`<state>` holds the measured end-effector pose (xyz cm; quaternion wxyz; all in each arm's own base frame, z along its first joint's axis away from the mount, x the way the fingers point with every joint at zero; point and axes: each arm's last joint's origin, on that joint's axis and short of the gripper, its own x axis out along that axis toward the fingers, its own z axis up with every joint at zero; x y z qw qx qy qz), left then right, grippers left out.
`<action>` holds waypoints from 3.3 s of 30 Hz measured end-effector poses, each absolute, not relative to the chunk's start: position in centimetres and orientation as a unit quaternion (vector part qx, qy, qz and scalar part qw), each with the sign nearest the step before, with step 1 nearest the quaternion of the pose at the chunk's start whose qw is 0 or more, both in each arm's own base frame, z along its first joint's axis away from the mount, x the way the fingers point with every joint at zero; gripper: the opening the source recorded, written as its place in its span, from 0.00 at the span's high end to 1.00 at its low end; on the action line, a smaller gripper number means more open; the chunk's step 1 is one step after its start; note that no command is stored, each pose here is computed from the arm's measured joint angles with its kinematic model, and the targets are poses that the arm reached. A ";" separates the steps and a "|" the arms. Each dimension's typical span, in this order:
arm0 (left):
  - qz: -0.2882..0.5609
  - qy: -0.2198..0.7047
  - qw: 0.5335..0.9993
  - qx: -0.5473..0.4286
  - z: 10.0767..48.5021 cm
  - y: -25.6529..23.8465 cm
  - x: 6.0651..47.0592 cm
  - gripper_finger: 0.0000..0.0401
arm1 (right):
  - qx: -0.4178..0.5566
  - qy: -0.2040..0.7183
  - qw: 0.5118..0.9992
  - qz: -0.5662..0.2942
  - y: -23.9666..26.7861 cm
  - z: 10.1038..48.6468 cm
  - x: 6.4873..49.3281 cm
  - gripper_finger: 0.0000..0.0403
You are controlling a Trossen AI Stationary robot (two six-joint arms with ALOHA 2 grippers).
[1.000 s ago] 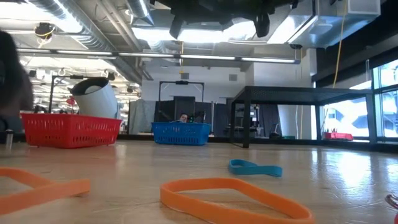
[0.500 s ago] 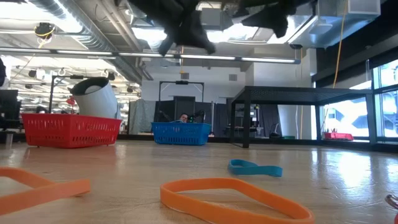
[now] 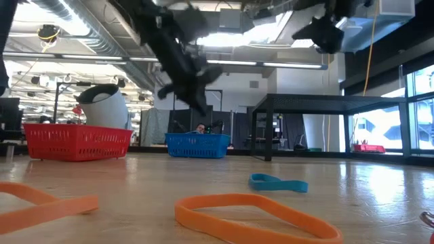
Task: Pick & Place Office Desk Supplies
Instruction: Put the black rubber band into the blue bin, then put the orange rubber band into the blue bin
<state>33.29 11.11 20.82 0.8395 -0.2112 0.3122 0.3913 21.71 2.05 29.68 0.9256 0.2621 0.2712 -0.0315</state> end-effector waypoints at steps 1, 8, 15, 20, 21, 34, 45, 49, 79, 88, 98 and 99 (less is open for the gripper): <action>0.399 0.318 0.832 -0.216 20.2 11.6 33.3 0.99 | 0.272 0.282 0.920 -0.030 2.1 29.5 21.7 0.36; 0.419 0.346 0.804 -0.241 17.5 13.8 33.2 0.99 | 0.291 0.345 0.891 -0.048 2.7 28.4 21.0 0.36; 0.436 0.344 0.797 -0.239 17.3 14.6 32.9 0.98 | 0.286 0.351 0.890 -0.044 3.2 28.3 20.9 0.36; 0.441 0.341 0.796 -0.237 17.4 14.6 32.9 0.87 | 0.283 0.351 0.892 -0.043 3.2 28.3 20.9 0.36; 0.439 0.342 0.796 -0.238 17.4 14.5 32.9 0.84 | 0.282 0.351 0.892 -0.042 3.2 28.3 20.9 0.36; 0.387 0.336 0.817 -0.266 20.8 13.5 31.7 0.54 | 0.269 0.363 0.891 -0.043 3.2 28.1 20.7 0.36; 0.101 0.364 0.901 -0.212 24.4 0.3 33.1 0.54 | 0.236 0.370 0.898 -0.031 3.2 28.0 20.7 0.36; 0.003 0.386 0.907 -0.166 24.3 -6.8 32.5 0.53 | 0.217 0.371 0.903 -0.023 3.2 28.0 20.7 0.36; -0.084 0.458 0.884 -0.038 16.3 -21.8 29.0 0.54 | 0.139 0.372 0.918 0.008 3.2 28.0 20.7 0.36; -0.121 0.500 0.857 0.016 13.6 -22.0 29.1 0.54 | 0.152 0.372 0.916 0.003 3.2 28.0 20.7 0.36; -0.111 0.519 0.846 0.047 12.4 -21.7 29.2 0.69 | 0.179 0.369 0.912 -0.032 3.1 27.9 20.6 0.36; -0.110 0.518 0.847 0.050 12.4 -21.7 29.2 0.73 | 0.191 0.369 0.909 -0.037 3.1 27.9 20.6 0.36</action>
